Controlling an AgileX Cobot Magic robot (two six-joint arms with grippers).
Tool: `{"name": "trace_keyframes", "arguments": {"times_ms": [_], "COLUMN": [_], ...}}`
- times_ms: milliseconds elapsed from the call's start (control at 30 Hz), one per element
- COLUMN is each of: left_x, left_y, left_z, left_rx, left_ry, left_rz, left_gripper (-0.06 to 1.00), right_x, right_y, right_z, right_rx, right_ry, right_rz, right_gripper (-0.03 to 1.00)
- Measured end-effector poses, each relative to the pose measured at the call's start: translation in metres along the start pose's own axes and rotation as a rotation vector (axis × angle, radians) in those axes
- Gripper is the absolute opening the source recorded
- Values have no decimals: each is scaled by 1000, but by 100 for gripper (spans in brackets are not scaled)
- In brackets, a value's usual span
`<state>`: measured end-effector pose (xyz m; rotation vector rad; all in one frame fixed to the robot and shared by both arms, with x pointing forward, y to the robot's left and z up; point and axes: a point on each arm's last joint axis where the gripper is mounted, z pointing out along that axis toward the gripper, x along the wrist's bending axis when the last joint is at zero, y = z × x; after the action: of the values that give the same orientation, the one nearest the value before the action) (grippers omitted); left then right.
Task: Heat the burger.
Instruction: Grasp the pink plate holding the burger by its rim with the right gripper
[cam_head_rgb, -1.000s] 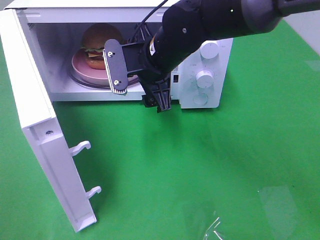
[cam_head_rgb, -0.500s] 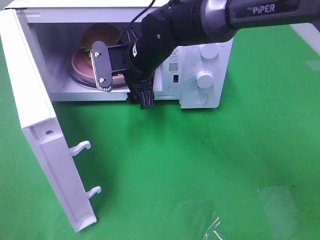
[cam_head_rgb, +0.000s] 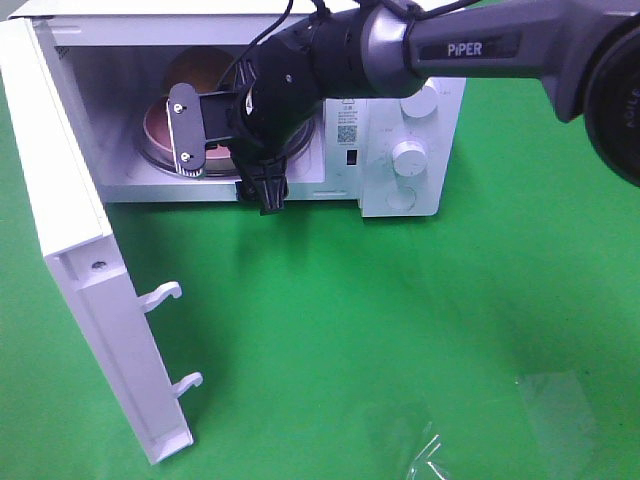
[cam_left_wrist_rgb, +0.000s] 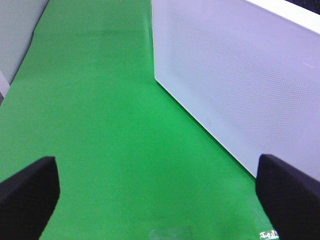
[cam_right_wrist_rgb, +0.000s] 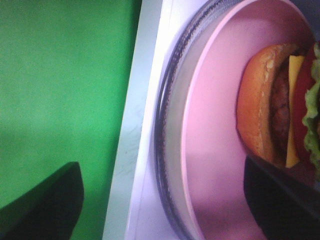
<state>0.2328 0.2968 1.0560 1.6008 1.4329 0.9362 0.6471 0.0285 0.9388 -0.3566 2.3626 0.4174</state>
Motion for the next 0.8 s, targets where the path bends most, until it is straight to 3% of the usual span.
{"name": "trace_keyframes", "arguments": {"times_ms": [800], "left_x": [0], "left_y": [0], "left_z": [0], "left_rx": [0], "left_ry": [0], "left_rz": [0], "left_gripper": [99], "right_x": [13], "right_y": [4], "right_z": [45], "right_rx": [-56], "right_ry": [0], "right_rz": [73], "right_gripper": [79]}}
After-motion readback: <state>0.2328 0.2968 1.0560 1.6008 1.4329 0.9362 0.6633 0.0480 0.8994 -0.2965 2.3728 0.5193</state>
